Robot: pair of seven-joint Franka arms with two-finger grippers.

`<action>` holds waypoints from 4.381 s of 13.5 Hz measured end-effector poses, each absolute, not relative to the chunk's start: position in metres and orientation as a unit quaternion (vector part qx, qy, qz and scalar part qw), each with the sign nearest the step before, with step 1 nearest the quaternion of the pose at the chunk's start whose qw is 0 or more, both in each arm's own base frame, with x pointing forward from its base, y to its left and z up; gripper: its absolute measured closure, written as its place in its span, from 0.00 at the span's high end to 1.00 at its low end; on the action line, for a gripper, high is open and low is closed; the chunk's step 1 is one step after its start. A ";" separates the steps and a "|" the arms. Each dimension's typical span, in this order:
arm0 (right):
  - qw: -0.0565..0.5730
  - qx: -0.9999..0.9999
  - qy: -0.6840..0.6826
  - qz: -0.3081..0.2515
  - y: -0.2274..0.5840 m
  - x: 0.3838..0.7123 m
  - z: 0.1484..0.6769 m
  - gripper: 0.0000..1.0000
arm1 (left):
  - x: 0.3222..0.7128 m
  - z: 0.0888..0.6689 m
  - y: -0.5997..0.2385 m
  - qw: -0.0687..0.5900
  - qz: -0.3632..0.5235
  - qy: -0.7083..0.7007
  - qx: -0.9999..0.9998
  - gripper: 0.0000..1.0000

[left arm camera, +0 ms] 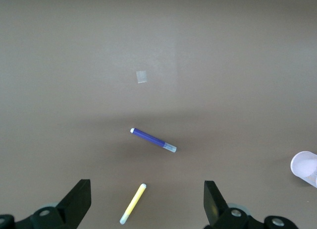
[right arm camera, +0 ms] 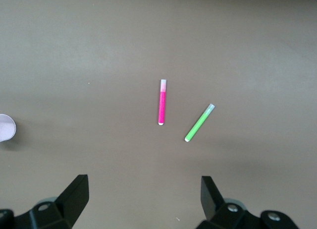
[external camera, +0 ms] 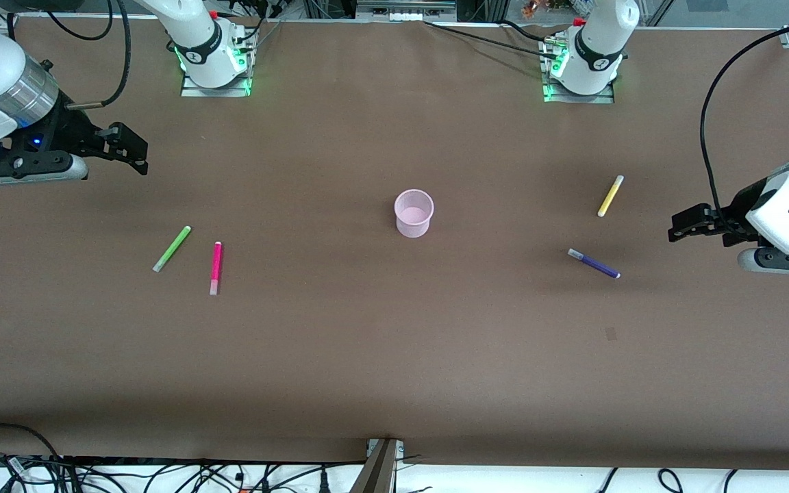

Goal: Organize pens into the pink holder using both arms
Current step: 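Lower the left gripper over the blue pen, then close the left gripper on the blue pen and lift it, then carry the blue pen to the cup while the right gripper reaches the marker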

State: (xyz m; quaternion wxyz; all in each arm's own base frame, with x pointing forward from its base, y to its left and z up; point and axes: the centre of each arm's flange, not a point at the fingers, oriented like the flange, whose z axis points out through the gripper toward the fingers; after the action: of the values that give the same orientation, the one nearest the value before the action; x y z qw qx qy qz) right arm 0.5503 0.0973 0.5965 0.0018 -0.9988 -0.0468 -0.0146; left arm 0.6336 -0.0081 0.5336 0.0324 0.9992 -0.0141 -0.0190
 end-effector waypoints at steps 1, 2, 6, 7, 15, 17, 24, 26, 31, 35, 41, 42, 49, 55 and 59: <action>0.002 -0.999 -0.047 -0.015 0.097 0.550 0.597 1.00 | 0.634 0.533 -0.007 0.030 -0.020 -0.010 0.999 1.00; 0.002 -0.999 -0.047 -0.015 0.097 0.550 0.597 1.00 | 0.634 0.530 -0.005 0.029 -0.024 0.002 0.999 1.00; 0.002 -0.999 -0.046 -0.015 0.096 0.551 0.597 1.00 | 0.642 0.484 0.001 0.023 -0.067 0.089 0.994 1.00; 0.002 -0.999 -0.046 -0.015 0.096 0.551 0.597 1.00 | 0.644 0.466 0.002 0.020 -0.081 0.115 0.990 1.00; 0.003 -0.999 -0.048 -0.016 0.098 0.550 0.597 1.00 | 0.633 0.313 0.015 0.007 -0.054 0.367 0.929 1.00; 0.003 -0.999 -0.048 -0.016 0.098 0.550 0.597 1.00 | 0.623 0.277 0.015 0.007 -0.044 0.425 0.904 1.00; 0.003 -0.999 -0.048 -0.017 0.098 0.551 0.597 1.00 | 0.610 0.200 0.006 -0.011 -0.073 0.482 0.873 0.96; 0.003 -0.999 -0.047 -0.018 0.098 0.551 0.597 1.00 | 0.611 0.199 0.006 -0.006 -0.063 0.484 0.873 0.88; 0.003 -0.999 -0.046 -0.018 0.097 0.551 0.597 1.00 | 0.609 0.178 0.006 -0.003 -0.055 0.488 0.871 0.78; 0.004 -0.999 -0.045 -0.018 0.096 0.551 0.597 1.00 | 0.608 0.171 0.004 -0.004 -0.058 0.486 0.872 0.52; 0.004 -0.999 -0.045 -0.018 0.096 0.551 0.597 1.00 | 0.619 0.186 -0.003 0.008 -0.042 0.481 0.876 0.18; 0.004 -0.999 -0.045 -0.018 0.096 0.551 0.597 1.00 | 0.626 0.198 -0.009 0.014 -0.036 0.476 0.879 0.18; 0.004 -0.999 -0.047 -0.018 0.099 0.551 0.597 1.00 | 0.616 0.362 -0.178 0.056 -0.014 0.468 0.882 0.18; 0.004 -0.999 -0.039 -0.017 0.090 0.553 0.596 1.00 | 0.560 0.384 -0.330 0.020 0.081 0.484 0.871 0.18; -0.007 -0.997 -0.060 0.042 0.092 0.580 0.526 1.00 | 0.525 0.363 -0.392 -0.003 0.159 0.475 0.866 0.18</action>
State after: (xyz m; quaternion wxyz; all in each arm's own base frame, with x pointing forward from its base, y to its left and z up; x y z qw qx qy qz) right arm 0.5798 0.0923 0.5257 -0.0066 -0.9973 -0.0600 0.0415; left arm 0.5254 -0.3922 0.3626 -0.0025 0.8657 0.4746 0.1592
